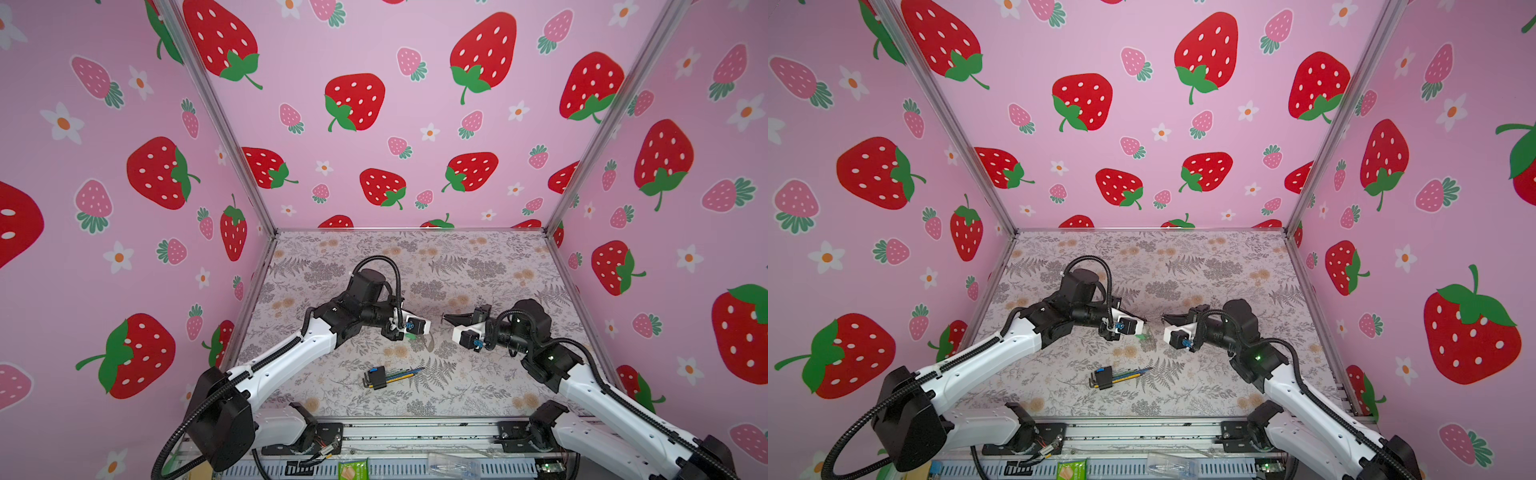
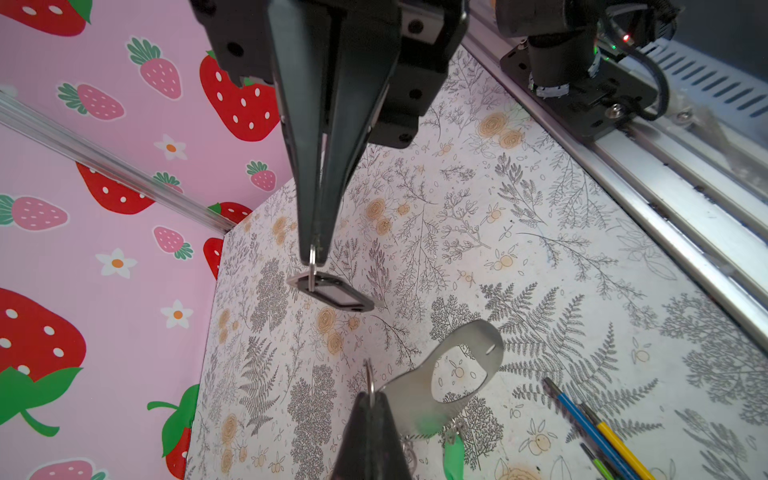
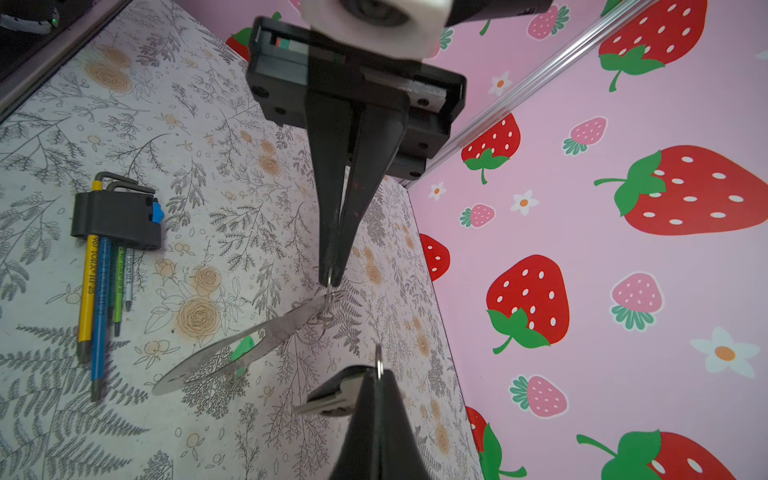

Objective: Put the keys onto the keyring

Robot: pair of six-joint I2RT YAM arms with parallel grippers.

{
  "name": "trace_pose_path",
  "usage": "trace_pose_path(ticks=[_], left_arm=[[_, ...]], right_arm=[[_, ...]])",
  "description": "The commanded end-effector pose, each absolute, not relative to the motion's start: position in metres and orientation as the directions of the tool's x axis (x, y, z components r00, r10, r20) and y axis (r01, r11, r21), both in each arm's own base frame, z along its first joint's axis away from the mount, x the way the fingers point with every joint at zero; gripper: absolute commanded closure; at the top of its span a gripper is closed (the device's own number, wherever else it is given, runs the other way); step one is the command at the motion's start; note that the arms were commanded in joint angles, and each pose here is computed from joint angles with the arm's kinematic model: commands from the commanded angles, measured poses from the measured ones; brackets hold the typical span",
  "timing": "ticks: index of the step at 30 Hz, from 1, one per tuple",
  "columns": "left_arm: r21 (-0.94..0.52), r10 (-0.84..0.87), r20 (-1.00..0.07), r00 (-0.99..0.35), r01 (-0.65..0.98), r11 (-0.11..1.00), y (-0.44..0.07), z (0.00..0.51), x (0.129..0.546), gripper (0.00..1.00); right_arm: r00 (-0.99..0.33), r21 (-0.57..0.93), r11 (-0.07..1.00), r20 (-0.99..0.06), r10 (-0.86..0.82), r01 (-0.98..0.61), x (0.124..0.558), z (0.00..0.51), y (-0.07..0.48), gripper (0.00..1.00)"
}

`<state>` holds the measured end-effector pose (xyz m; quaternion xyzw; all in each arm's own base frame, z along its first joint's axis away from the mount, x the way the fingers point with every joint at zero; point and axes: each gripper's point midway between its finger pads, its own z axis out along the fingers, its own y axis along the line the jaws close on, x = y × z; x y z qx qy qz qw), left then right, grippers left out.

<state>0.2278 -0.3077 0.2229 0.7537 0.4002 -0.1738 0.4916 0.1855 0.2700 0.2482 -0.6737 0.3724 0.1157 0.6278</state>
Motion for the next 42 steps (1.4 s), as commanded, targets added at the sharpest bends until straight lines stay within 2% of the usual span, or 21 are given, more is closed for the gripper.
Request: trace_pose_path(ticks=[1,12,42], left_arm=[[0.670,0.337,-0.631,0.699,0.710,-0.216,-0.317,0.252,0.222,1.00],[0.635,0.271,-0.680,0.682,0.732,-0.248,-0.322,0.264,0.212,1.00],[0.585,0.279,-0.707,0.650,0.759,-0.287,-0.324,0.259,0.207,1.00]], right_arm=[[0.737,-0.776,0.017,-0.605,-0.302,-0.630,0.175,0.259,0.276,1.00],[0.758,-0.780,-0.045,-0.591,-0.276,-0.624,0.164,0.255,0.282,1.00],[0.786,-0.813,-0.012,-0.560,-0.261,-0.583,0.164,0.268,0.284,1.00]])
